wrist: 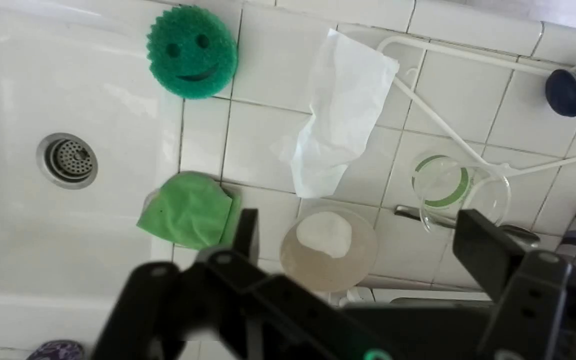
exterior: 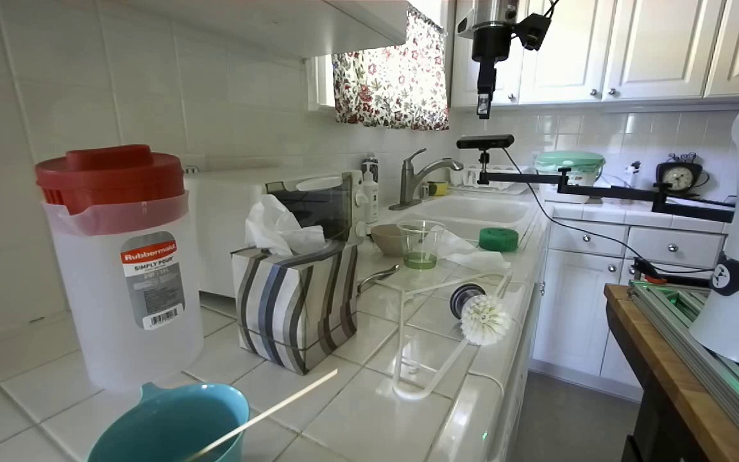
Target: Use the white napkin to wipe the top of the oven.
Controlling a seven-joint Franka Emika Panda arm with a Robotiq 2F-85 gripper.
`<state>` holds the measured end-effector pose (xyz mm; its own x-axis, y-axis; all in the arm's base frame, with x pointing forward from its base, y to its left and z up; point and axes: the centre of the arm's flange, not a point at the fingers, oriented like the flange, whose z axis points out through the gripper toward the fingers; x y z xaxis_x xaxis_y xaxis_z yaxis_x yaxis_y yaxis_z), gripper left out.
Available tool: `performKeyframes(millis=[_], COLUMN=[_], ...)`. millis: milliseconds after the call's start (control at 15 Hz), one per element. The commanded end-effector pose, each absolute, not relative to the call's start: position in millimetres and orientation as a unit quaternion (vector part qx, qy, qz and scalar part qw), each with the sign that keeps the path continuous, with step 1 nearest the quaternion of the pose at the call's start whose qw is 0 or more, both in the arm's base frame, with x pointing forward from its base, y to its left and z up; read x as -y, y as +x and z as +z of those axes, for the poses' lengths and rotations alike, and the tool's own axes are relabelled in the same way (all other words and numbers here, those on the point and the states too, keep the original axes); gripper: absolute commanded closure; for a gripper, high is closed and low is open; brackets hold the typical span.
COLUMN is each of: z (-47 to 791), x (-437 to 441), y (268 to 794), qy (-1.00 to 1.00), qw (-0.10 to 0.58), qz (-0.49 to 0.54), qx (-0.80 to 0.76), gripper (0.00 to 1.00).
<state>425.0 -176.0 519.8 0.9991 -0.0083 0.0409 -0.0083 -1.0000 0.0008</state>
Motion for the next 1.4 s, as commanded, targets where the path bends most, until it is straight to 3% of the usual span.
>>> performKeyframes(millis=[0, 600, 867, 1067, 1333], z=[519.8, 454.1, 426.7, 407.1, 402.4], x=[176.0, 165.3, 174.8, 200.4, 207.9], y=[425.0, 416.3, 411.2, 411.0, 416.8], qy=[1.0, 0.998, 0.995, 0.995, 0.997], qw=[0.0, -0.005, 0.031, 0.07, 0.049], qz=[0.02, -0.066, -0.099, -0.069, -0.047], qx=[0.004, -0.02, -0.013, 0.03, 0.044], gripper=[0.0, 0.0, 0.0, 0.0, 0.0])
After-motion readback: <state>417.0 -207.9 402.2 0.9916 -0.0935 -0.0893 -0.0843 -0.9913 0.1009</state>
